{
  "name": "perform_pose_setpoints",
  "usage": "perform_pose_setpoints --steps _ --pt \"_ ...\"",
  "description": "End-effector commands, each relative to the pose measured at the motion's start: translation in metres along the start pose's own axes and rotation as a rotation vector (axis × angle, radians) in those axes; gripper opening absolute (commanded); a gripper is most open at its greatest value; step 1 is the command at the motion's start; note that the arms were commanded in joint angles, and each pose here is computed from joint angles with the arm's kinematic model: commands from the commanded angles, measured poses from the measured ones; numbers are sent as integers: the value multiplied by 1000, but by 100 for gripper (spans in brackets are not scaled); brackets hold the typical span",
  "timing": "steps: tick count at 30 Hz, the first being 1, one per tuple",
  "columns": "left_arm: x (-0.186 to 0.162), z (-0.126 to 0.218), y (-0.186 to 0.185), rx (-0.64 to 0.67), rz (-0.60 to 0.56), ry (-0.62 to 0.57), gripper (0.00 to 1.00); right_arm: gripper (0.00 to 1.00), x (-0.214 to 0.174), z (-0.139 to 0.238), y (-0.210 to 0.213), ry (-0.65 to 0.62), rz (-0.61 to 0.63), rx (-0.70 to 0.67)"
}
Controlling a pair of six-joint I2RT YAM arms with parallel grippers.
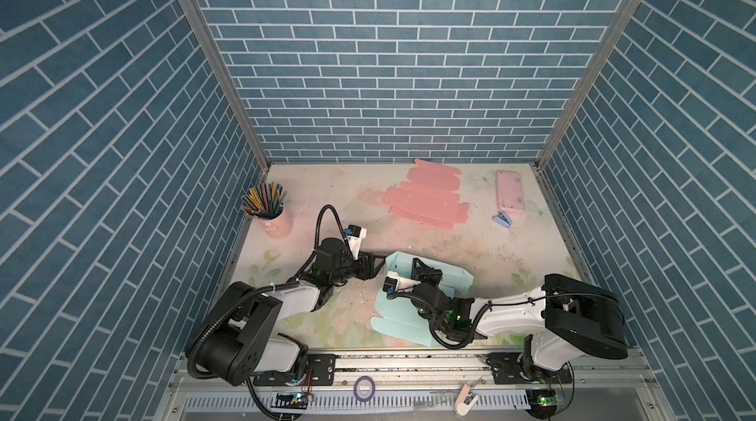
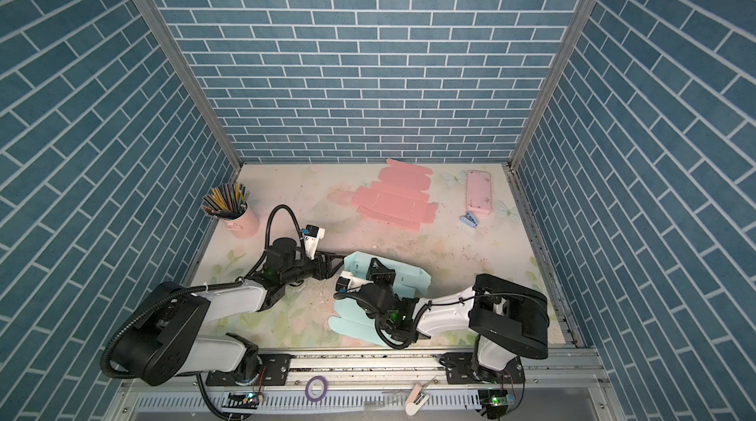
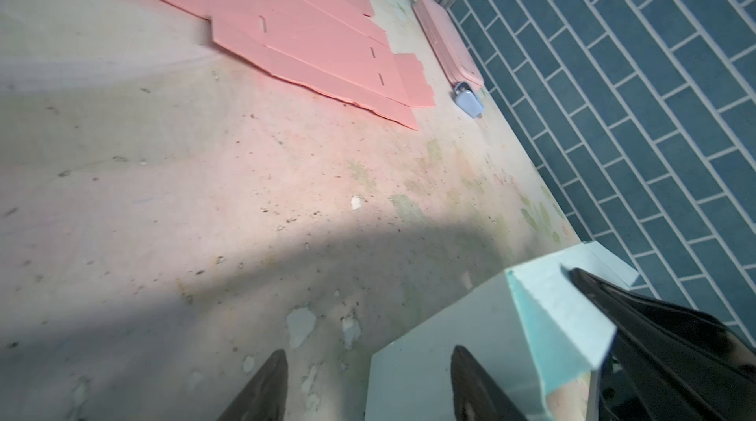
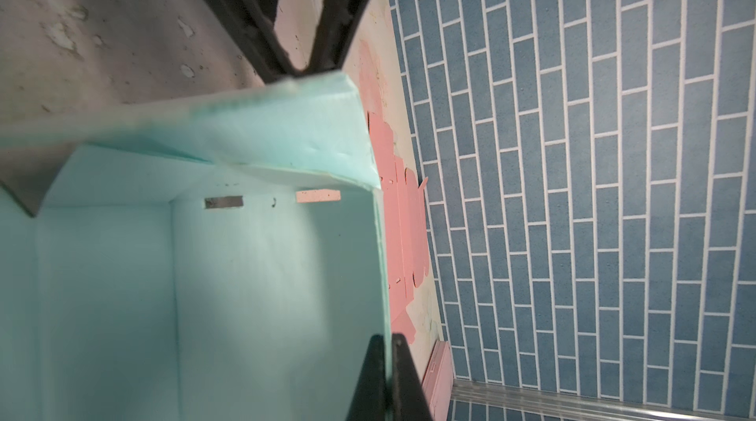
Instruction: Fold the paper box
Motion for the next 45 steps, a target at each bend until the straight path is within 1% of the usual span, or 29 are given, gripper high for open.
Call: perform_pose_setpoints --steps 1,5,8,15,21,27,31,35,36,40,45 --pt "-8 -1 -10 -53 -49 1 65 0 2 -2 -2 4 0 -8" --pt "-23 -1 -12 -60 -50 23 65 0 3 -2 -2 3 -3 -8" --pt "-31 2 -10 -56 -43 18 65 0 2 -2 -2 3 -3 -7" --pt "-41 7 -12 -68 -65 -1 66 0 3 -2 0 2 1 0" --pt "-33 -4 -8 -34 -111 -15 67 0 4 -2 0 0 -1 4" --pt "-20 -19 -15 -76 -137 -36 67 0 3 0 -2 -4 -4 11" --pt "-24 -22 -25 -86 -201 -25 67 0 4 0 1 -8 -17 29" --pt "-25 -27 -30 -62 -256 -26 67 0 5 0 5 -6 -17 35" --pt "-25 -27 -31 -63 -266 -30 66 0 6 0 7 -10 -20 39" --pt "-28 -31 -32 -44 -293 -33 56 0 5 1 8 -7 -27 43" --pt "-37 -36 -32 -5 -331 -16 47 0 4 2 11 -1 -27 46"
Point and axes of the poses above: each gripper's point midway between its finger pads, its own z axis back along the fingers, its own y axis along the line the jaws close on, x = y × z, the point moved 2 cm from there along z, back along the fingers, and after that the axes turned 12 degrees about z, right-handed, at the moved point
